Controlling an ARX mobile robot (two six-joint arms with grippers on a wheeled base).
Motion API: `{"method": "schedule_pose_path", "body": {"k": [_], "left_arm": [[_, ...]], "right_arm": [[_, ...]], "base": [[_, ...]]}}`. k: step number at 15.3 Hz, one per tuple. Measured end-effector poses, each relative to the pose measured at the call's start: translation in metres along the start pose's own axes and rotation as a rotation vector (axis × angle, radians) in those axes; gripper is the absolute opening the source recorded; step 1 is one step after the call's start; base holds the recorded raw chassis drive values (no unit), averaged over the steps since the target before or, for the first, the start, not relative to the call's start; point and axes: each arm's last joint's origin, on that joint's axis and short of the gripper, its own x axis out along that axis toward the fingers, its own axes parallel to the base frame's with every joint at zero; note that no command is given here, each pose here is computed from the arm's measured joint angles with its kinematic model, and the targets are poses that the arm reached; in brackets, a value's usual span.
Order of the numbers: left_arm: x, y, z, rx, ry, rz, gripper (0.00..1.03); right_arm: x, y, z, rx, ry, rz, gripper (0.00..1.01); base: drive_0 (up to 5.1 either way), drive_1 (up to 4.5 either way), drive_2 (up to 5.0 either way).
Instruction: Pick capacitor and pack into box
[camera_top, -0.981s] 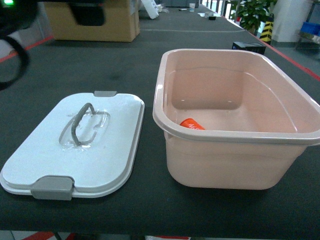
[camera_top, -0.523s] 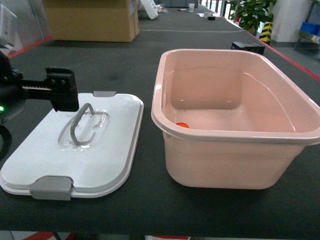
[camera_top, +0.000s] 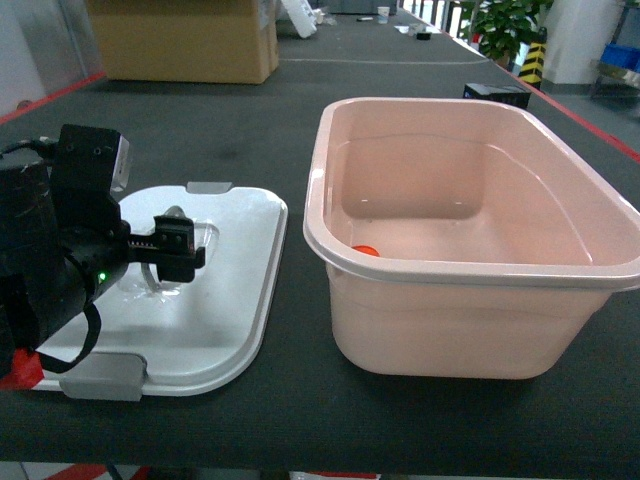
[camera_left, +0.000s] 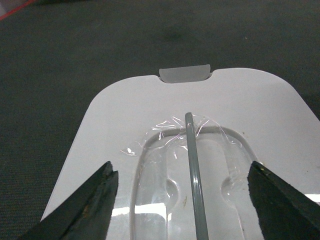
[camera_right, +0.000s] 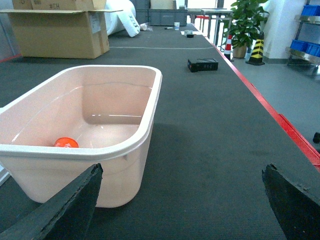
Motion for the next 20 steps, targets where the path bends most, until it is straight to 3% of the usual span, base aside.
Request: {"method": "schedule_pose_path", "body": {"k": [6,9,10,12,13,14,16,20], "left_arm": [[0.004,0.002,-0.004,-0.020,0.041,-0.012,0.05],[0.001,0.008,0.004,-0.024,0.049,0.004,0.02],[-0.001,0.017,0.015,-0.030,0.041,0.023,0.02],[-0.010,0.035,0.055,-0.047,-0.026,0.072,0.02],[-0.023,0.038,0.103,-0.061,-0.115,0.111,0.02],[-0.032,0.030,0.127,-0.070,-0.155,0.105,0.02],[-0.041,0.009,0.154,-0.084,-0.189,0.067,0.02],[-0.039,-0.045,0.187,-0.100,-0.171,-0.016,0.02]], "right_arm": [[0.000,0.000,0.000,0.000,0.000,0.000,0.98],[0.000,0.000,0.000,0.000,0.000,0.000,0.98],[0.000,0.000,0.000,0.000,0.000,0.000,0.98],[0.000,0.000,0.000,0.000,0.000,0.000,0.98],[0.000,0.000,0.000,0.000,0.000,0.000,0.98],[0.000,0.000,0.000,0.000,0.000,0.000,0.98],[0.000,0.000,0.000,0.000,0.000,0.000,0.98],[0.000,0.000,0.000,0.000,0.000,0.000,0.98]], "base": [[0.0,0.00,0.0],[0.0,0.00,0.0],[0.0,0.00,0.0],[0.0,0.00,0.0],[0.0,0.00,0.0],[0.0,0.00,0.0],[0.0,0.00,0.0],[0.0,0.00,0.0]]}}
